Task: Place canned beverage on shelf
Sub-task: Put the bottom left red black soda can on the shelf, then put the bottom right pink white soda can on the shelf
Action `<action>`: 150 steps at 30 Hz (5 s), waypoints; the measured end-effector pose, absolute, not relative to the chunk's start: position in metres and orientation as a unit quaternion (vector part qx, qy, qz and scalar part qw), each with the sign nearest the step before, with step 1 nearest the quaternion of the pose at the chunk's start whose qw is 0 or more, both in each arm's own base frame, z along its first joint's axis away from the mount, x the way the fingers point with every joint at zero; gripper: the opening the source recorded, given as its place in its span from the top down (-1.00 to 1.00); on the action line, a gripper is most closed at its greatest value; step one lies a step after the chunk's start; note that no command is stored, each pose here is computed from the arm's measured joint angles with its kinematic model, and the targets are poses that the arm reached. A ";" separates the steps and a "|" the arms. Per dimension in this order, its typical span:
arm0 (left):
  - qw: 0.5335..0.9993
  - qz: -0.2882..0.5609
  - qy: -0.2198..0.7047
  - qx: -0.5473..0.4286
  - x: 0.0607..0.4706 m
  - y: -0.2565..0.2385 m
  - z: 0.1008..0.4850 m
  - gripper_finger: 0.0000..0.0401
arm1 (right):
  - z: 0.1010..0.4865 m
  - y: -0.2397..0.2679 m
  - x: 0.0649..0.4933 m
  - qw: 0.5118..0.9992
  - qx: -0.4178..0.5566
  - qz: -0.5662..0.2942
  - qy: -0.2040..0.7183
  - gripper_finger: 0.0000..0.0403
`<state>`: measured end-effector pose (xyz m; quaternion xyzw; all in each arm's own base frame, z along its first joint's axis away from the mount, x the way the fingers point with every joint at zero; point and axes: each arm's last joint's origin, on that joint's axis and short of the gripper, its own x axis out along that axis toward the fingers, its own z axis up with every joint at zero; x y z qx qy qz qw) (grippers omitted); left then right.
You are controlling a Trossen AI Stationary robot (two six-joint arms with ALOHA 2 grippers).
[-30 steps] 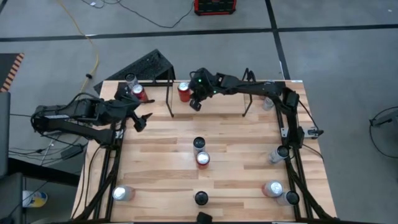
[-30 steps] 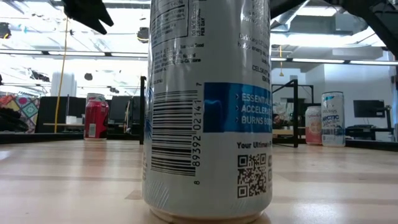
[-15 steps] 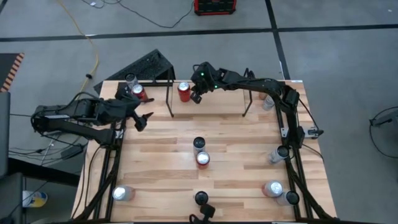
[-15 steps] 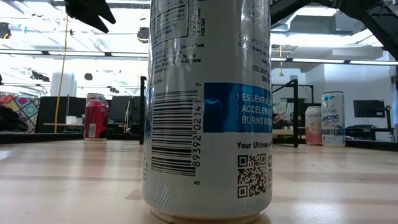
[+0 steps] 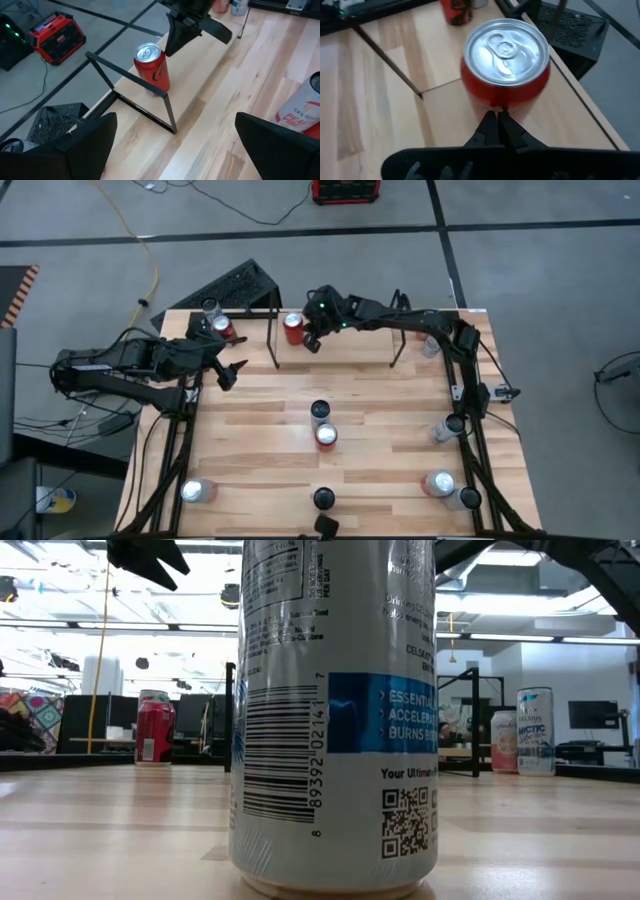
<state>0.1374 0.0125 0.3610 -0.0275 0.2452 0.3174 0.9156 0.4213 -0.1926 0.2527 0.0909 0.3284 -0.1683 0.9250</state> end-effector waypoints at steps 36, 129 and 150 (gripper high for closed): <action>0.917 0.311 0.244 -0.045 0.138 0.012 0.361 -0.96 | 0.229 -0.167 0.453 0.942 0.078 -0.137 0.296 1.00; 0.917 0.314 0.242 -0.054 0.138 0.012 0.360 -0.96 | 0.248 -0.212 0.431 0.941 0.145 -0.188 0.243 1.00; 0.905 0.282 0.299 -0.110 0.153 0.008 0.346 -0.96 | 0.419 -0.098 0.259 0.937 0.057 -0.160 0.307 1.00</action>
